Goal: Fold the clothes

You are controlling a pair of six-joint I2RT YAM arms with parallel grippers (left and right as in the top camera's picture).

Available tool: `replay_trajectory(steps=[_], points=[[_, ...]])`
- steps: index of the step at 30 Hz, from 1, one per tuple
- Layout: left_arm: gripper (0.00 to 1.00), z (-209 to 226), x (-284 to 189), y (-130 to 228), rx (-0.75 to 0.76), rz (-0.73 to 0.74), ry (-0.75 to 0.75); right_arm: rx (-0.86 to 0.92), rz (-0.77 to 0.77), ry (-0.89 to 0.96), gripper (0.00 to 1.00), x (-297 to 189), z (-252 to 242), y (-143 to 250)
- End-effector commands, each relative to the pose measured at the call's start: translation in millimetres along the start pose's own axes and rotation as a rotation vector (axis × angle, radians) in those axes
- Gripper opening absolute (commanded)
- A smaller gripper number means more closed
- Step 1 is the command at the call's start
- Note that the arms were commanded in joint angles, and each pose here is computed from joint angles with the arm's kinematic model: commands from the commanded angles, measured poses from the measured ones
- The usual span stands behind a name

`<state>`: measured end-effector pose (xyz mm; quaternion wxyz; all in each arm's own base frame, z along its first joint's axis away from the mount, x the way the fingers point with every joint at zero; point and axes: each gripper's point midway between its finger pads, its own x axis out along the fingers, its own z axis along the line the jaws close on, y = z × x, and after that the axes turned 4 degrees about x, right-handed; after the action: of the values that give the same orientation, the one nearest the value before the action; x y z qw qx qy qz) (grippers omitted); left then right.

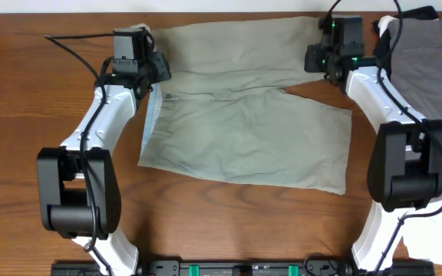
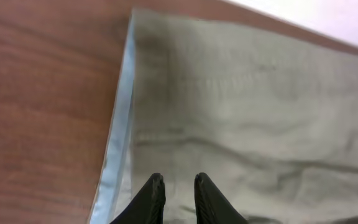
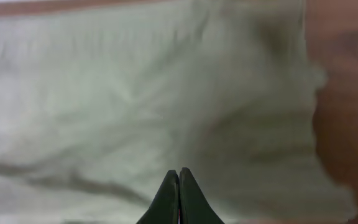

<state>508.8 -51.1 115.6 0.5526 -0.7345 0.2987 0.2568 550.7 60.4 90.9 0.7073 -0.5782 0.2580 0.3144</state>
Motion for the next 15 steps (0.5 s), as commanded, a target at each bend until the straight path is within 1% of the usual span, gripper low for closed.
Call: replay_trajectory(steps=[1, 5, 8, 10, 15], points=[[0.18, 2, -8, -1, 0.017, 0.009, -0.003, 0.02, 0.016, 0.01, 0.01, -14, -10, -2], [0.19, 9, -19, 5, 0.001, 0.048, -0.022, 0.052, 0.112, 0.052, 0.01, -38, -26, 15], [0.19, 16, -20, 14, -0.01, 0.085, -0.038, 0.075, 0.171, 0.117, 0.01, -45, -47, 29], [0.19, 21, -20, 16, -0.016, 0.092, -0.052, 0.075, 0.19, 0.155, 0.01, -43, -61, 34], [0.19, 29, -21, 18, -0.018, 0.098, -0.093, 0.079, 0.177, 0.163, 0.01, -32, -75, 34]])
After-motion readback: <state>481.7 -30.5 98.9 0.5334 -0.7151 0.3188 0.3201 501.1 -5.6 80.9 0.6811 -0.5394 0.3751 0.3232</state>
